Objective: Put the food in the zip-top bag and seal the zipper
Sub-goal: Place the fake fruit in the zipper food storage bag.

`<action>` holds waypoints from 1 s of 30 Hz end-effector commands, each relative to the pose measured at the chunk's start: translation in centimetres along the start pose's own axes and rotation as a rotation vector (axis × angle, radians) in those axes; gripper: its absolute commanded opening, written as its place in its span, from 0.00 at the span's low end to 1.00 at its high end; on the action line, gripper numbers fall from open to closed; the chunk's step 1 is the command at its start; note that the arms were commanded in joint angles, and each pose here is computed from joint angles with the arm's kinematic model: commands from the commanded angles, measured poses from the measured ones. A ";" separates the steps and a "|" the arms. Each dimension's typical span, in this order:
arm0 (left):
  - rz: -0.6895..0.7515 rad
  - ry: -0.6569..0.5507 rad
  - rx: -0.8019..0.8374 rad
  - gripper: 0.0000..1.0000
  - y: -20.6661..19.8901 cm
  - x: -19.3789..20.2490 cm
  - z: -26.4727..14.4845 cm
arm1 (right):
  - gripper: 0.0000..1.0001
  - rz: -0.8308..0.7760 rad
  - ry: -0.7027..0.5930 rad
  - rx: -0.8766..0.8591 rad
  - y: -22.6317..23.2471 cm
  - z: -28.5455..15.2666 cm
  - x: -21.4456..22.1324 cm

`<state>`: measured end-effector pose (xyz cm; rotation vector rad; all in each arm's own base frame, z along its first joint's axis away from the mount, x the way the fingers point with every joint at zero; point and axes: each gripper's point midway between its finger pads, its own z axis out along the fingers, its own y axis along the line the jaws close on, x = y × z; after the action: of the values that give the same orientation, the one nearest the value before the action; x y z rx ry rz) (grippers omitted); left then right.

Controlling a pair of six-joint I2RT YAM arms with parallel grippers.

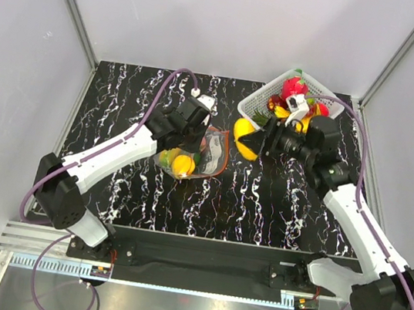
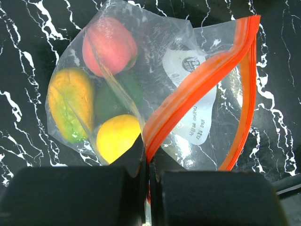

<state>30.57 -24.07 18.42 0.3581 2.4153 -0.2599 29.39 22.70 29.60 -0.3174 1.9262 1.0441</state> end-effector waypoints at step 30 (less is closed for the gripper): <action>-0.026 -0.082 0.015 0.00 -0.4 -1.9 -1.2 | 0.38 0.480 0.266 0.075 1.6 11.2 6.9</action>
<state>30.66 -23.67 18.56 0.3407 2.4150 -0.2323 29.55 32.32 20.70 0.0212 2.3970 1.2771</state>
